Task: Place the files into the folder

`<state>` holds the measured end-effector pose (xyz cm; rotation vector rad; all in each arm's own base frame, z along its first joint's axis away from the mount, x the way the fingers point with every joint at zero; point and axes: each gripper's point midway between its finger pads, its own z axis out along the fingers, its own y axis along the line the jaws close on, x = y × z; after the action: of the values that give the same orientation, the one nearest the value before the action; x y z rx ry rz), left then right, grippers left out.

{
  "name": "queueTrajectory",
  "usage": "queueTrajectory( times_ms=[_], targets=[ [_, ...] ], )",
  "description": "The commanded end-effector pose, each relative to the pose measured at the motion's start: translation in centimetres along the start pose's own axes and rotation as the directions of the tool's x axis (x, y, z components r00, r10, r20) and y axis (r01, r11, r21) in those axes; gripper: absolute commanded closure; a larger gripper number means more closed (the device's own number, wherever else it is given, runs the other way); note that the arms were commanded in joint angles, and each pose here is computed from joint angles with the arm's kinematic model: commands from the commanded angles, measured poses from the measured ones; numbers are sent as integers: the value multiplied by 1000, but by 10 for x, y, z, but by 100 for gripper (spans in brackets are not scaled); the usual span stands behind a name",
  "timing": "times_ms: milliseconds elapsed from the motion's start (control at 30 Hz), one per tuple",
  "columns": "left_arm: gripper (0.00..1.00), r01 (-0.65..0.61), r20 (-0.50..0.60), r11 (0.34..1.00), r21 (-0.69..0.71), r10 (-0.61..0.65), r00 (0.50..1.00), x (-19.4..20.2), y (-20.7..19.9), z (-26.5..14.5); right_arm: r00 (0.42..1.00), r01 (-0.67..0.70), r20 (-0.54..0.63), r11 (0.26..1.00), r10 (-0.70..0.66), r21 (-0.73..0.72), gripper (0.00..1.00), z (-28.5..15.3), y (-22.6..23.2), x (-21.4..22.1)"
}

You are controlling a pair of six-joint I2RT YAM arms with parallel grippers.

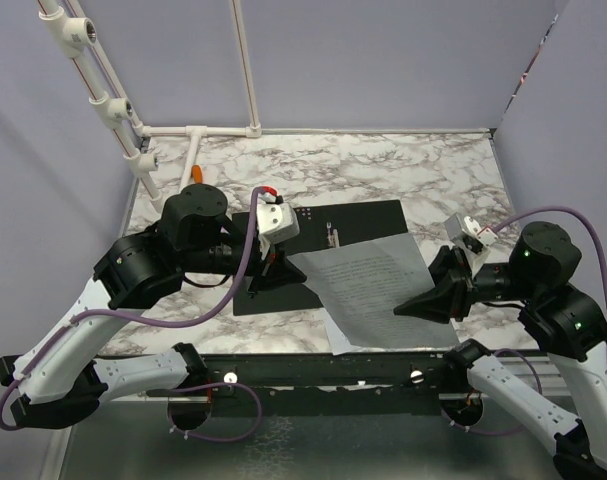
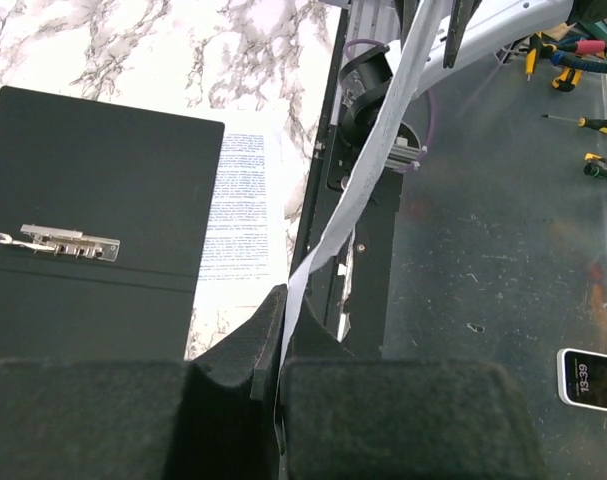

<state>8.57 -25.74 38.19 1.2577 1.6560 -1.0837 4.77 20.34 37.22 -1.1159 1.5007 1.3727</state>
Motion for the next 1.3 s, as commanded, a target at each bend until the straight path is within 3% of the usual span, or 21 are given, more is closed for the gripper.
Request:
queueTrajectory(
  times_ms=[0, 100, 267, 567, 633, 767, 800, 933, 1033, 1267],
  targets=[
    [100, -25, 9, 1000, -16, 25, 1000, -5, 1, -5, 1000, -27, -1, 999, 27, 45, 73, -4, 1, -1],
    [100, -28, 10, 1000, -13, 28, 1000, -5, 0, -4, 999, -33, -3, 997, 33, 64, 79, -4, -2, -1],
    [100, -31, 11, 999, -9, 31, 999, -5, -1, -5, 999, -45, -5, 992, 46, 116, 99, -4, -12, -1],
    [99, -17, 18, 999, -51, 18, 1000, -8, 9, -1, 998, -64, 38, 956, 55, 287, 99, -6, -46, -8],
    [72, -6, 31, 994, -113, 9, 999, -11, 20, 0, 996, -84, 45, 938, 73, 337, 99, -7, -58, -9],
    [32, 48, 51, 965, -257, -36, 998, -12, 47, 2, 990, -138, 42, 888, 133, 439, 99, -8, -85, -3],
    [27, 62, 54, 952, -299, -48, 997, -11, 56, 3, 988, -149, 40, 875, 147, 461, 99, -8, -92, -2],
    [12, 123, 59, 870, -477, -108, 992, -4, 94, 6, 982, -176, 35, 838, 185, 517, 99, -7, -111, 1],
    [3, 146, 65, 768, -623, -135, 989, 4, 125, 1, 977, -195, 37, 805, 211, 560, 99, -8, -125, 2],
    [1, 197, 113, 574, -795, -179, 977, 21, 167, -5, 947, -260, 43, 685, 317, 680, 99, -8, -167, 16]
  ],
)
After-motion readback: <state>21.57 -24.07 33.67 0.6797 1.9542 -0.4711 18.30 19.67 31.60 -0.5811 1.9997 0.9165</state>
